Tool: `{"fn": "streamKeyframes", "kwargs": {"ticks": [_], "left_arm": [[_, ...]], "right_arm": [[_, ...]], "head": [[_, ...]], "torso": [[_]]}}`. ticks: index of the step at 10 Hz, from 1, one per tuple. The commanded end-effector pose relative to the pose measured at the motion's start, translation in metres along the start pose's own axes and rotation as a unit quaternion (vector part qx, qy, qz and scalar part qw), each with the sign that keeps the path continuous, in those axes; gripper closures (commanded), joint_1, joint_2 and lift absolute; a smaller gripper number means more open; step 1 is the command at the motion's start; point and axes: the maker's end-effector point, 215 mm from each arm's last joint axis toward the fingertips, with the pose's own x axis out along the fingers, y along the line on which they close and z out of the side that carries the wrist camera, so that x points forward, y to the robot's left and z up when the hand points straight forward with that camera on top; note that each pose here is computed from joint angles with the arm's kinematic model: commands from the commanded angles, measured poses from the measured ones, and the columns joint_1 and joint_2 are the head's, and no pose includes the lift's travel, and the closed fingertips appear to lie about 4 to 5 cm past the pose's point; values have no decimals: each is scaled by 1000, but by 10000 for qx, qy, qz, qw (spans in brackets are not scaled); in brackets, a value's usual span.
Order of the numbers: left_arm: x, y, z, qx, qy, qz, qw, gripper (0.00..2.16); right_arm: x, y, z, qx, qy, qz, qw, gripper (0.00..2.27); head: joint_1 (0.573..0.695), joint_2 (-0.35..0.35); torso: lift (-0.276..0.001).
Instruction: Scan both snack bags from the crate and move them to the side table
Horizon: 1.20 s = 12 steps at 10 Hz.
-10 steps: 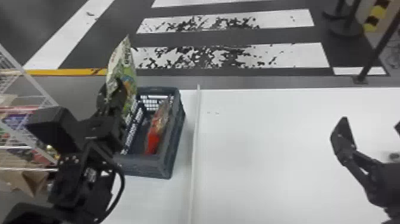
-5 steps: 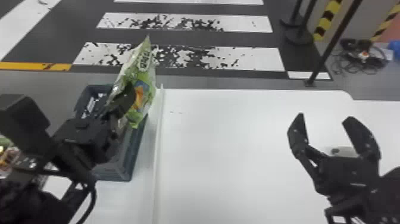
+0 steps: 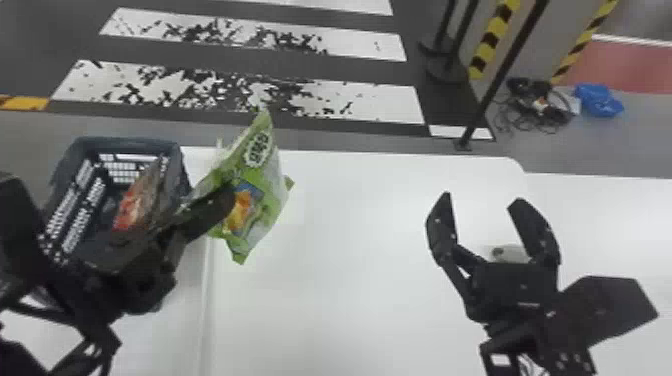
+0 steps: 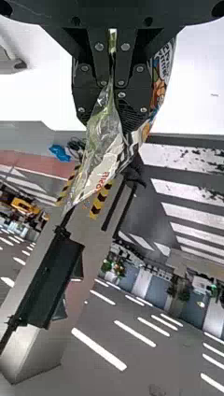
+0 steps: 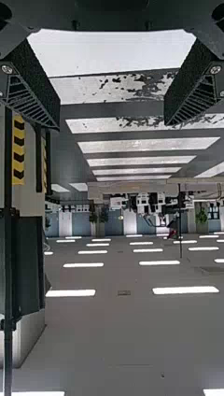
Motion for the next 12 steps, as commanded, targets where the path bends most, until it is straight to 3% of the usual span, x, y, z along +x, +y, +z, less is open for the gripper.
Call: {"fn": "streamKeyframes", "kwargs": {"ticks": [1,3,5,7,11,12], "left_arm": [[5,4,-22,-238,246,-179,9993,2081],[14,11,-50,-734,573,-455,9946,2081],[36,12,-80,-1018,807,-559,9899,2081],[60,-18,-95,-1233,900,-918,9840,2142],[94,-38,-132,-1893,1149,-1248,9671,2142],[103,-50,-143,-2143,1256,-1440,9579,2142]], "right_arm": [[0,0,1,4,-16,5,10000,97],[-1,1,-1,-3,-6,1,10000,97],[-1,1,-3,-10,6,-6,10000,97],[-2,0,-1,-28,-21,1,10000,97],[-5,-6,1,-95,-54,-5,9999,97],[-5,-6,1,-102,-56,4,9999,97]], "head": [[695,-150],[695,-164],[695,-168],[695,-205],[695,-296],[695,-303]], "torso": [[-29],[-29],[-29],[-29],[-29],[-29]]}}
